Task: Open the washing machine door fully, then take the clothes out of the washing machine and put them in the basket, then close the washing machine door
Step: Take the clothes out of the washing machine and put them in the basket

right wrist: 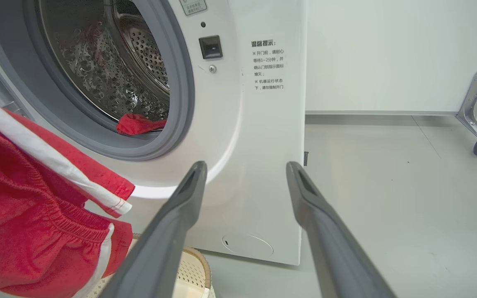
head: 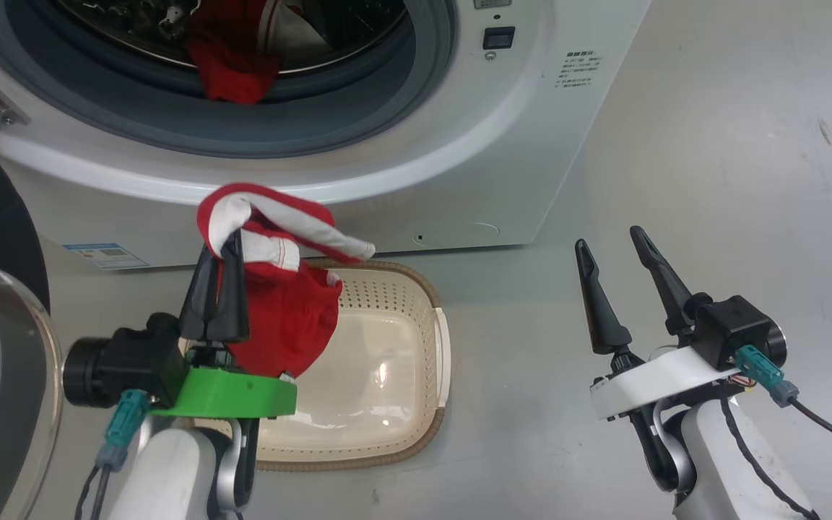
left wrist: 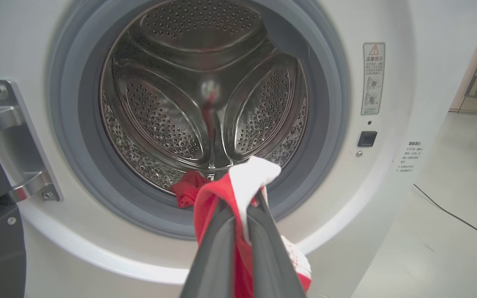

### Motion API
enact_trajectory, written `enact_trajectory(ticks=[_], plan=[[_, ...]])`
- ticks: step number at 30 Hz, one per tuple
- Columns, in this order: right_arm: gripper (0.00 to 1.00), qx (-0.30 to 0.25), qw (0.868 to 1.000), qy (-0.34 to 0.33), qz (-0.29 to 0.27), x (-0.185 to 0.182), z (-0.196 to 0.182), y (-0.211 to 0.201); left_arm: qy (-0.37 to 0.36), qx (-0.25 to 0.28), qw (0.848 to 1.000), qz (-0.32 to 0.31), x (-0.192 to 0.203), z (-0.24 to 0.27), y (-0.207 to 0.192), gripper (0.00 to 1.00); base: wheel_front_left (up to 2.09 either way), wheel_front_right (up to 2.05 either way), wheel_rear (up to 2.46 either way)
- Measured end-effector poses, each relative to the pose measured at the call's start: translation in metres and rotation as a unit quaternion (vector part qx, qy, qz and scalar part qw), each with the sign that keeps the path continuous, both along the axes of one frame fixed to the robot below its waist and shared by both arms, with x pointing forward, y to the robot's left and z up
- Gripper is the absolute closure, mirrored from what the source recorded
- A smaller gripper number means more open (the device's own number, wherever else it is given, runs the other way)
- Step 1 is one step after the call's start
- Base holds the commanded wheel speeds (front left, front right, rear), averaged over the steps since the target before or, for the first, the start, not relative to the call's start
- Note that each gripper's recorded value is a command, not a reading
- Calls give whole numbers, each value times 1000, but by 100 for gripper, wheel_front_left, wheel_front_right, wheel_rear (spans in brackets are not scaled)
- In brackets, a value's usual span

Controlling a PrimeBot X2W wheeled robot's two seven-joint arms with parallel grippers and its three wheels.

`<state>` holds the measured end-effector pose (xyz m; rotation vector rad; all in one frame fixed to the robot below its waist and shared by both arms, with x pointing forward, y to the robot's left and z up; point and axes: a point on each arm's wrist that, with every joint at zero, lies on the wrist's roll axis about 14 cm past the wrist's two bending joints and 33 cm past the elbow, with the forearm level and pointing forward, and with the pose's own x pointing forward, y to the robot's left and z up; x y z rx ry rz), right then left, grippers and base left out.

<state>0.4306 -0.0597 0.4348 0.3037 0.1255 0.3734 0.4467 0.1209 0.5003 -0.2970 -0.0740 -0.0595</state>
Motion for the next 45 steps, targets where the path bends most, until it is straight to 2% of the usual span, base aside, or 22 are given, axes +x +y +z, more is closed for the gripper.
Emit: enact_trajectory(ticks=[9,20,36,45], plan=[[0,3,1000,4,5,1,-4,3,88,1,996,-7,-20,-56,-4,100,0,0,0],[0,0,1000,23,-7,3,-20,-6,187,9,982,-24,-34,-124,-14,100,0,0,0],[0,-7,998,38,-41,18,-39,-30,344,23,937,-56,-36,-224,-28,100,0,0,0],[0,-16,997,53,-62,22,-53,-47,398,23,914,-74,-26,-261,-42,100,0,0,0]])
